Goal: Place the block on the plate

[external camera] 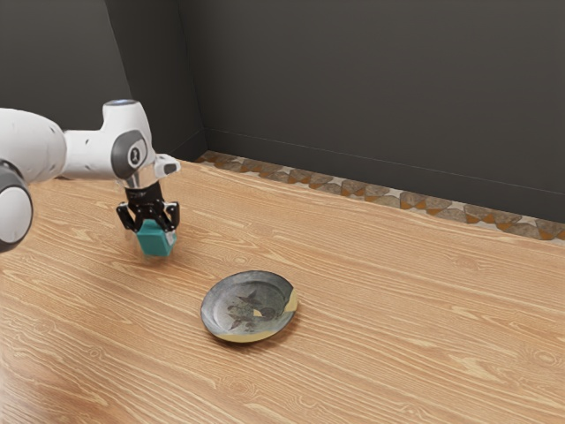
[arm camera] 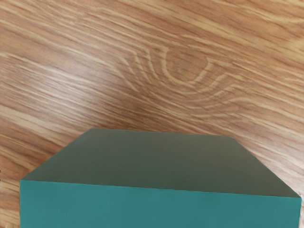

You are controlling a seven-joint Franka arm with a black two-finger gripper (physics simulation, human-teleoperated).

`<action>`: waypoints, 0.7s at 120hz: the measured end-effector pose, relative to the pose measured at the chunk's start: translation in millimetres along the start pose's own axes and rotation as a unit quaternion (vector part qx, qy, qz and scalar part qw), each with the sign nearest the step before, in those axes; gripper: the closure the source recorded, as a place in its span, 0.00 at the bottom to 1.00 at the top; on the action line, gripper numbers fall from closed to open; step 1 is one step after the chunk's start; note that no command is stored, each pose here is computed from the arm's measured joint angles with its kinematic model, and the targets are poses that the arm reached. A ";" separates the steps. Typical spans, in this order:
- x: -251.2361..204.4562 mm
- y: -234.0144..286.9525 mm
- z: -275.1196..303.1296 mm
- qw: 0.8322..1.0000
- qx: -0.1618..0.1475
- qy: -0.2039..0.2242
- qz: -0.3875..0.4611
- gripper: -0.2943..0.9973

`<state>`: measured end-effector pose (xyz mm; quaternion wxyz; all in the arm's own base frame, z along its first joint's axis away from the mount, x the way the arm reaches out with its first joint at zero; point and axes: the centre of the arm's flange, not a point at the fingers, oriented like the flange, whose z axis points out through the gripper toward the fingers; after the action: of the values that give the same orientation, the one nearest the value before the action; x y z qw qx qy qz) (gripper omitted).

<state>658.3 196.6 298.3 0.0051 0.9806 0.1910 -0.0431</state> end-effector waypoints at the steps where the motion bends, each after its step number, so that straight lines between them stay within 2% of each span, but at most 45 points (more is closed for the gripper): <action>1: -0.5 1.3 -2.0 1.000 0.000 0.001 0.001 0.46; 30: -40.5 78.8 -59.6 0.998 0.015 0.010 0.057 0.46; 54: -112.9 179.3 -57.3 0.991 0.033 -0.015 0.128 0.46; 84: -176.9 232.0 -44.2 0.986 0.054 -0.033 0.154 0.46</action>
<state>585.6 -83.5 356.1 -0.0352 0.9953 0.0345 -0.0840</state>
